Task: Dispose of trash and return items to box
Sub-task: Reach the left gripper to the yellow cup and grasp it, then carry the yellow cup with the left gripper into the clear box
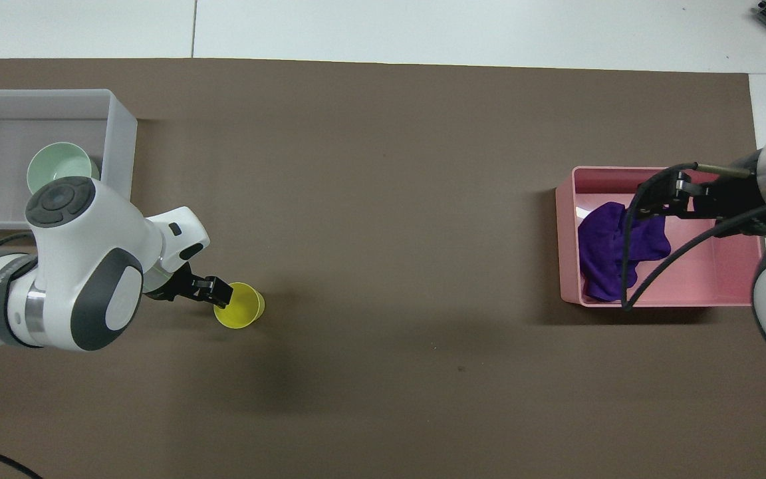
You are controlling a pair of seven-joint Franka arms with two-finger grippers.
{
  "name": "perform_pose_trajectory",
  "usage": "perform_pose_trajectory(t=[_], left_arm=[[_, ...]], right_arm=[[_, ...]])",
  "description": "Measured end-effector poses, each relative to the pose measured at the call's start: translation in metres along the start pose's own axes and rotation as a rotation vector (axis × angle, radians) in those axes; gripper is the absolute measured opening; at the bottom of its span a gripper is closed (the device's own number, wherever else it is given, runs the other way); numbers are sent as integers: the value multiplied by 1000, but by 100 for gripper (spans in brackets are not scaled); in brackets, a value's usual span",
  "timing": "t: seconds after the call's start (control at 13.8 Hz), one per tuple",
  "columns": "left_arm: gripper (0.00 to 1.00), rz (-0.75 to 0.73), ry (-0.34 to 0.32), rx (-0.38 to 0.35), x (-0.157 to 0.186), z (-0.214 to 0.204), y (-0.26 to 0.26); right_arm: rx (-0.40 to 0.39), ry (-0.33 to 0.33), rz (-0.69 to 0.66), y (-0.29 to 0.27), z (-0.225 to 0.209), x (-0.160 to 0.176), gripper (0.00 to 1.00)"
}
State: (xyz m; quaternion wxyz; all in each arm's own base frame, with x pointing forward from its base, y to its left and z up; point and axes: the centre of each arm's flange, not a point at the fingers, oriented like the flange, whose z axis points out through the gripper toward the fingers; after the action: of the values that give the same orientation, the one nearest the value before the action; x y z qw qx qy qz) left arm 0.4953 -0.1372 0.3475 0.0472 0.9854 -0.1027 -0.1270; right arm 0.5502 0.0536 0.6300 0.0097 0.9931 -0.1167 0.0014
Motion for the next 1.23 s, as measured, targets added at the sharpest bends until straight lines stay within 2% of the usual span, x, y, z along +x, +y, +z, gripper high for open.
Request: perform_pose_trajectory(t=[0.14, 0.36, 0.51, 0.65, 0.72, 0.8, 1.01, 1.23], left_arm=[[97, -5, 6, -26, 2, 6, 9], [55, -11, -5, -33, 3, 11, 10], [32, -21, -16, -35, 5, 17, 8], [8, -50, -1, -38, 8, 9, 6], [3, -66, 15, -42, 12, -6, 6], [3, -84, 21, -47, 16, -25, 3], [3, -162, 48, -83, 17, -121, -47], [3, -272, 161, -70, 4, -194, -133]], right_arm=[[0, -1, 0, 0, 0, 0, 100], [1, 1, 0, 0, 0, 0, 100], [1, 3, 1, 0, -2, 0, 100], [2, 4, 3, 1, -2, 1, 100], [2, 4, 1, 1, -2, 0, 100], [2, 4, -3, -2, -2, -1, 100], [2, 5, -8, -4, -2, -1, 100], [2, 4, 0, 0, -2, 0, 100]])
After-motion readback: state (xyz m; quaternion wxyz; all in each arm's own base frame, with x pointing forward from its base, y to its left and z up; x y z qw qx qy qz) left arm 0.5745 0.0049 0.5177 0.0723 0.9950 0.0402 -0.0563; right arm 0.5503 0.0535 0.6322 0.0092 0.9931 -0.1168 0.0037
